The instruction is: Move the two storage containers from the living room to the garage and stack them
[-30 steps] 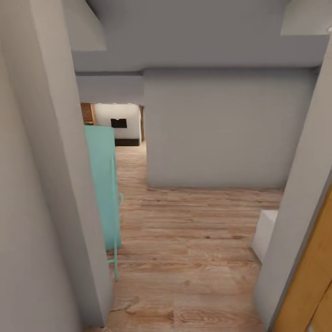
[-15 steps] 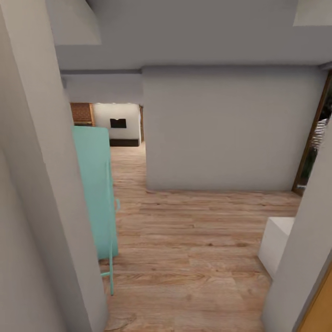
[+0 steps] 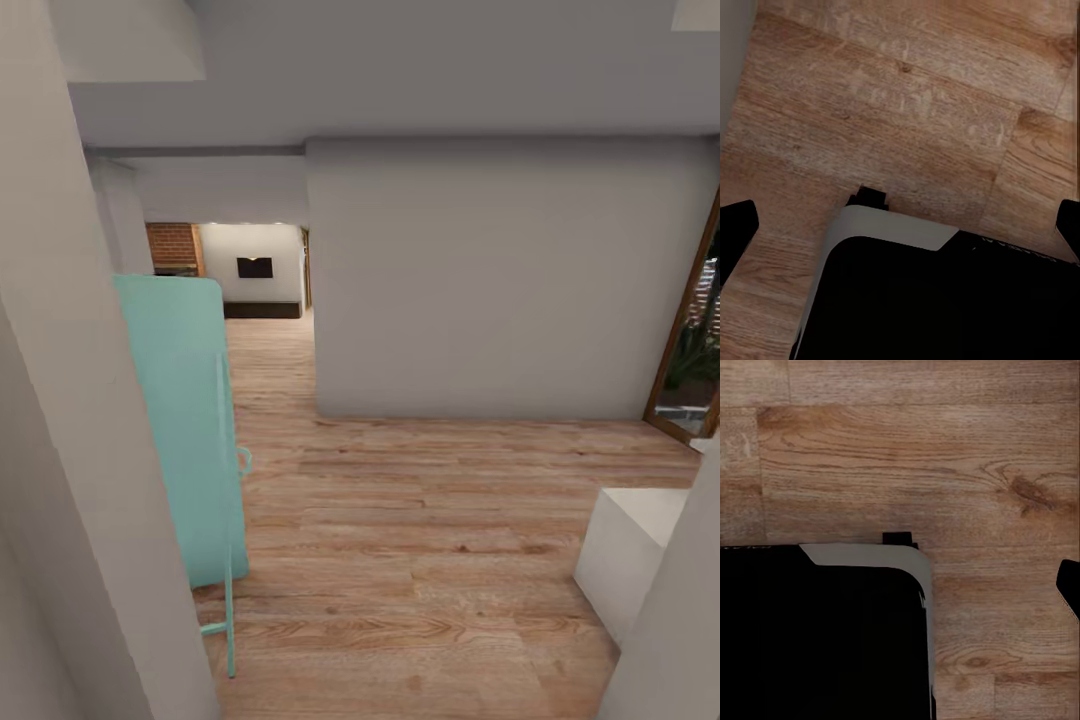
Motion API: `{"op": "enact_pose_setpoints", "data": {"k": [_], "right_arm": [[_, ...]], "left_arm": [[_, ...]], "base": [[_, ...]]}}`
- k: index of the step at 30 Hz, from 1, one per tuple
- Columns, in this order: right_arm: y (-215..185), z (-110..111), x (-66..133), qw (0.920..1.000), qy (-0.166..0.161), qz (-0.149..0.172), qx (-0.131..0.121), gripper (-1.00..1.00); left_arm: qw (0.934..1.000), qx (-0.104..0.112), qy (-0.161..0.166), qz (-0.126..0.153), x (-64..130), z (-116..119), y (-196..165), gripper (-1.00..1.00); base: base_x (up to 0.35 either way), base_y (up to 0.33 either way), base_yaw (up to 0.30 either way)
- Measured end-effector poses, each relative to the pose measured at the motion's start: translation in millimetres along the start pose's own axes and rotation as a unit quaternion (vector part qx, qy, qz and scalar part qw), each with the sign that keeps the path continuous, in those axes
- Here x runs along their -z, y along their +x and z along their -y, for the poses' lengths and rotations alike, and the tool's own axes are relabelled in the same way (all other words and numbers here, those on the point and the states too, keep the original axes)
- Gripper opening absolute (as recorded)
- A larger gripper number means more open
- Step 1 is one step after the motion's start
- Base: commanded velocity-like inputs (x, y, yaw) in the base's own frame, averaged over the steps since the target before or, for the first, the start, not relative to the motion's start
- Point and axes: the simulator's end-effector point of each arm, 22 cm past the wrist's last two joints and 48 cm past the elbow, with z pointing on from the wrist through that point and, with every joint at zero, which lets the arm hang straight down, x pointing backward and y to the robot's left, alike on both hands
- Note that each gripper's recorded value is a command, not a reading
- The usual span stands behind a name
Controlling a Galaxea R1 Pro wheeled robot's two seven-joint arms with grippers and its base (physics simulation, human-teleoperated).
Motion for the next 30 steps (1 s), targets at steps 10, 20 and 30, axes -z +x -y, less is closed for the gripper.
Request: {"op": "enact_pose_setpoints", "data": {"k": [10, 20, 30], "right_arm": [[0.7, -0.6, 0.0, 1.0000, 0.000, -0.002, 0.000, 1.00], [0.3, 0.6, 0.0, 1.0000, 0.000, -0.001, 0.000, 1.00], [0.0, -0.1, 0.0, 1.0000, 0.000, 0.000, 0.000, 1.00]], "left_arm": [[1.0000, -0.001, 0.001, 0.000, 0.0, 1.1, 0.3, 1.00], [1.0000, -0.002, 0.001, -0.001, 0.0, 1.0, 0.5, 1.00], [1.0000, -0.002, 0.000, -0.002, 0.0, 0.3, 0.9, 1.00]], "base": [[0.322, 0.000, 0.000], [0.322, 0.000, 0.000], [0.322, 0.000, 0.000]]}}
